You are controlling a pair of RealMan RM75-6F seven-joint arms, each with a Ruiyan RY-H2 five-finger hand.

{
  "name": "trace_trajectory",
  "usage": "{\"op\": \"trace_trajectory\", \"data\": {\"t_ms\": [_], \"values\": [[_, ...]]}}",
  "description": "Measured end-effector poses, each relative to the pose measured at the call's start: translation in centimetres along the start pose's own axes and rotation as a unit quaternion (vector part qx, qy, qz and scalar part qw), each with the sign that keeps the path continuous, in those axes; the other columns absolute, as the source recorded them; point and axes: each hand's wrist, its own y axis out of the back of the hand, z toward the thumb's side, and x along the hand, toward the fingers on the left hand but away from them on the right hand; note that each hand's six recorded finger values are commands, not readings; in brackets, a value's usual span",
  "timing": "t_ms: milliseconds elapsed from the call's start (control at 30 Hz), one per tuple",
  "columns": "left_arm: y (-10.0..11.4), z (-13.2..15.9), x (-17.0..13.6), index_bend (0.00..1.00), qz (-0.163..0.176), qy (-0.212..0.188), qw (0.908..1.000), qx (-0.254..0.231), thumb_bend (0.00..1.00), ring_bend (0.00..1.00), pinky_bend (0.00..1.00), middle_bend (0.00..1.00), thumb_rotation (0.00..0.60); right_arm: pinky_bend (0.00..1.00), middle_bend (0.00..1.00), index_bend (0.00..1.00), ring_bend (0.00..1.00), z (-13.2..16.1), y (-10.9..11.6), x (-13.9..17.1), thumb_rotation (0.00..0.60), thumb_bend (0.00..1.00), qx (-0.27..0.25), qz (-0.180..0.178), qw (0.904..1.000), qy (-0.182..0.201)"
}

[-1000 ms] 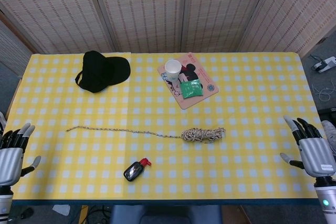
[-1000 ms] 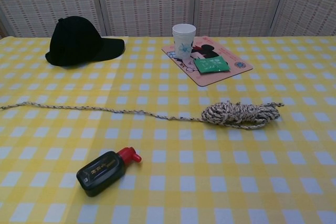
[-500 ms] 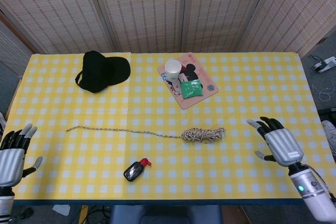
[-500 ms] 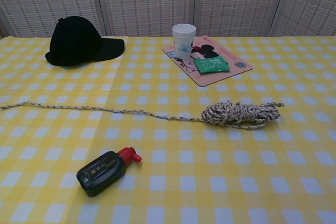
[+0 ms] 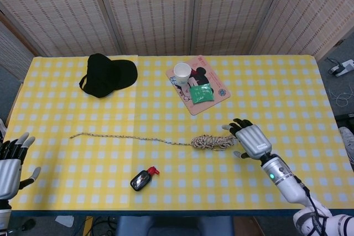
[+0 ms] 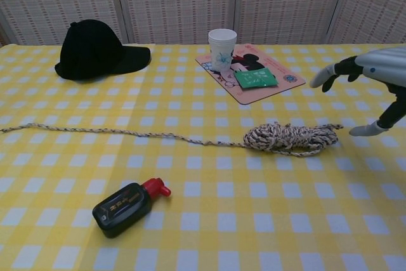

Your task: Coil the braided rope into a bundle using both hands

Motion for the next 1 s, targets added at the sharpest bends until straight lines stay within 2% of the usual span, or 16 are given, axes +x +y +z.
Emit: {"op": "trace_trajectory", "data": {"t_ms": [200,500,733,1000], "values": [[-0.1,0.2,0.1,0.17,-0.002,-0.005,1.0,-0.002,0.29,0.12,0.07,0.09,0.6,0.21,0.21,0.24,0.14,0.6,-1.7,-2.0,0.6,0.16,-0.006,0.011,0.9999,-0.005],[-0.3,0.5,0.2,0.17,-0.004,-0.009,0.9999,-0.002,0.29,0.12,0.07,0.09,0.6,0.21,0.21,0.26,0.14,1.7,-3.8,-4.6,0.6,0.17,-0.017,0.032,0.9993,-0.009],[-0.3,0.2,0.2,0.17,-0.005,-0.006,1.0,-0.001,0.29,0.12,0.07,0.09,0.6,0.21,0.26,0.28,0.14,2.7,-4.7,-6.2,0.6,0.19,-0.02,0.042,0.9989,-0.009],[-0.3,0.2,0.3,0.17,-0.006,-0.008,1.0,-0.001,0.29,0.11,0.07,0.09,0.6,0.21,0.3,0.29,0.16,3.5,-5.0,-6.6,0.6,0.22,-0.017,0.04,0.999,-0.006]]}}
